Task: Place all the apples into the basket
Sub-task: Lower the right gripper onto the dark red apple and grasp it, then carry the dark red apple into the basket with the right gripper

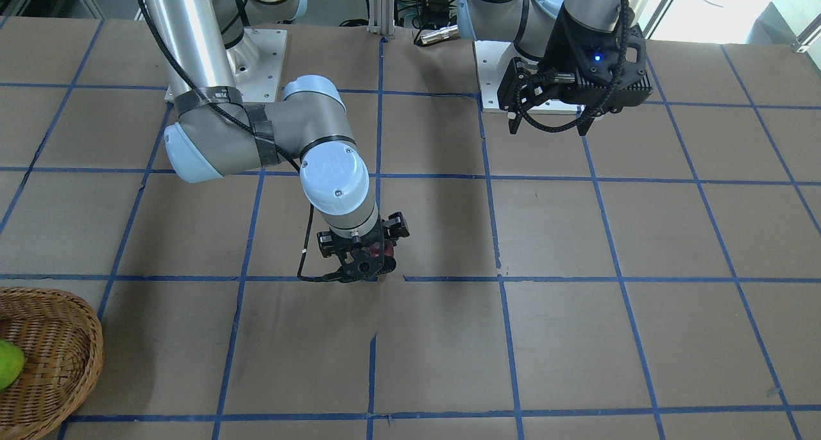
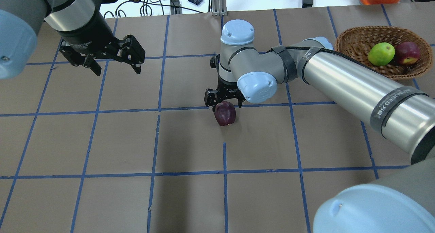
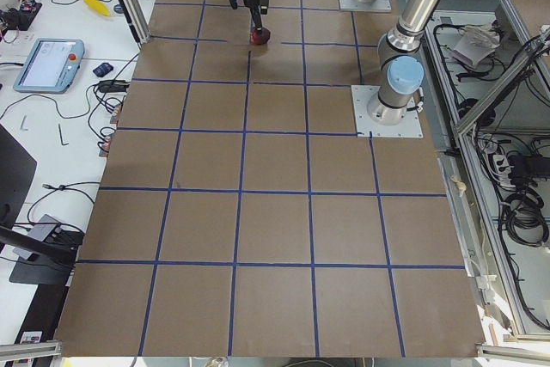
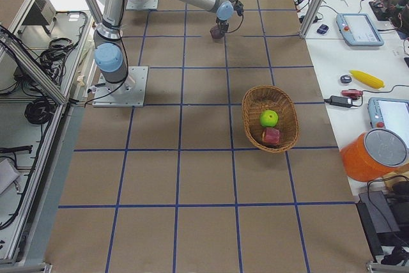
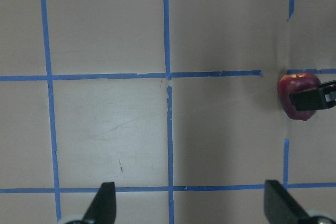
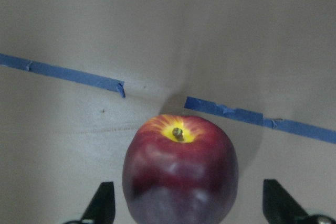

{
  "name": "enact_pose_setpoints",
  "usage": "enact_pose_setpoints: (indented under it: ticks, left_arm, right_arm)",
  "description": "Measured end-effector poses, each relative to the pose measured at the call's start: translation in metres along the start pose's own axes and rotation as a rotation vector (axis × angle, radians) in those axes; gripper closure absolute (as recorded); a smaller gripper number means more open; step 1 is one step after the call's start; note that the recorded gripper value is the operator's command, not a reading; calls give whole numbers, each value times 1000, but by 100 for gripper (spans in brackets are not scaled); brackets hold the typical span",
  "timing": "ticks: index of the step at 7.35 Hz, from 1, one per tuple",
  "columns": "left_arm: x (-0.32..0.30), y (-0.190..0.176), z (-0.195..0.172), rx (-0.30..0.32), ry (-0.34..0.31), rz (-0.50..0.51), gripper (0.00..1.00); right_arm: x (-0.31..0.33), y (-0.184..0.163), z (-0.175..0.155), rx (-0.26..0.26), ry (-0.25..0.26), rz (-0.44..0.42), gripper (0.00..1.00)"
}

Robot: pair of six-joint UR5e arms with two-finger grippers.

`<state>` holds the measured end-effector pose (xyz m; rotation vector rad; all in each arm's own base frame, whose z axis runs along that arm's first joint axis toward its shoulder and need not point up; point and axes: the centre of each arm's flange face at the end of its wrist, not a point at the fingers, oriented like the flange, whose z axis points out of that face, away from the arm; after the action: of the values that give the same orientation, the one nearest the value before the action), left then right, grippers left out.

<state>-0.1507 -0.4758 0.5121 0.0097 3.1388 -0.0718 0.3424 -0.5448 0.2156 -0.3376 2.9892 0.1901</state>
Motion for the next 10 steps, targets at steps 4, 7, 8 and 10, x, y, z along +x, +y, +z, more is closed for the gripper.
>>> enact_pose_setpoints:
  ticks: [4,7,8,10]
  left_arm:
    - [0,0,0,0,0,-1,0]
    - [0,0,0,0,0,-1,0]
    - [0,0,0,1,0,-1,0]
    - [0,0,0,0,0,-1,0]
  right_arm:
    - [0,-7,24,12,1,-4,100]
    - [2,-14,-5,63,6,-4,100]
    - [19,-23,-43,96,3,26,100]
    - [126,-55,-137,133,-6,185,100]
